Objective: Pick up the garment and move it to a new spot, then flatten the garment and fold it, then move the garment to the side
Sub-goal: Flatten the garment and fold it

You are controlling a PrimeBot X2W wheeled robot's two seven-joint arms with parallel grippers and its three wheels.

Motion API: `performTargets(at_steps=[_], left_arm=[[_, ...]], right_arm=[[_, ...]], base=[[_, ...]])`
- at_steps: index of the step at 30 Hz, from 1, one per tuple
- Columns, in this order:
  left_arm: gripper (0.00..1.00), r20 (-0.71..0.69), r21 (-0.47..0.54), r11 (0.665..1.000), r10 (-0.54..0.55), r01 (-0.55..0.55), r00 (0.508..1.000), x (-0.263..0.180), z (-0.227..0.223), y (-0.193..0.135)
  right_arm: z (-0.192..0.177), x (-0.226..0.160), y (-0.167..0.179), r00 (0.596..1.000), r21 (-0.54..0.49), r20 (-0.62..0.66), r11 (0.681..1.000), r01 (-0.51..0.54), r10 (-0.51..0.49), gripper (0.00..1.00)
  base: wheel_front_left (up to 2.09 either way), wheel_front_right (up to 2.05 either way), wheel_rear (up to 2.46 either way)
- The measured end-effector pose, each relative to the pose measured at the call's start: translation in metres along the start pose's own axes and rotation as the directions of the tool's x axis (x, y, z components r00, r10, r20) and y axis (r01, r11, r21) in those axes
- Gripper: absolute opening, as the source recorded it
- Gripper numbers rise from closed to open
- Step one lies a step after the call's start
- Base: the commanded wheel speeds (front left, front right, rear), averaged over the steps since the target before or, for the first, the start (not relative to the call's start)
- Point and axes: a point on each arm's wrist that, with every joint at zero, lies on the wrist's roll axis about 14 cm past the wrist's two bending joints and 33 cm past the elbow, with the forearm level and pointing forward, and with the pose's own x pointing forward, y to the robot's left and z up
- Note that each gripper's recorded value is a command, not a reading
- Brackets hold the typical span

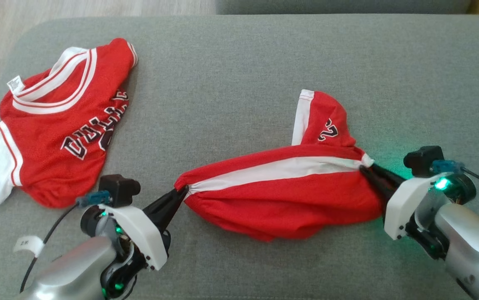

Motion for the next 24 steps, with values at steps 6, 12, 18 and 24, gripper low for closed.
performTargets(at_steps=[6,12,18,24], left_arm=[[0.0,0.036,0.057,0.998,-0.015,0.013,0.999,-0.002,0.012,-0.003],[0.0,0.113,0.113,0.992,-0.069,0.056,0.991,-0.001,0.044,-0.016],[0.0,0.18,0.243,0.953,-0.229,0.183,0.957,0.019,0.111,-0.049],[0.0,0.319,0.507,0.844,-0.372,0.175,0.872,0.065,0.244,-0.083]], right_arm=[[0.025,-0.011,-0.011,0.993,-0.02,0.119,0.999,0.029,-0.027,0.0],[0.06,-0.042,-0.032,0.957,0.012,0.277,0.996,0.088,-0.088,0.0],[0.135,-0.084,-0.059,0.853,0.151,0.498,0.984,0.091,-0.155,0.0],[0.222,-0.112,-0.115,0.737,0.139,0.634,0.972,0.19,-0.234,0.0]], base=[[0.0,0.0,0.0],[0.0,0.0,0.0],[0.0,0.0,0.0],[0.0,0.0,0.0]])
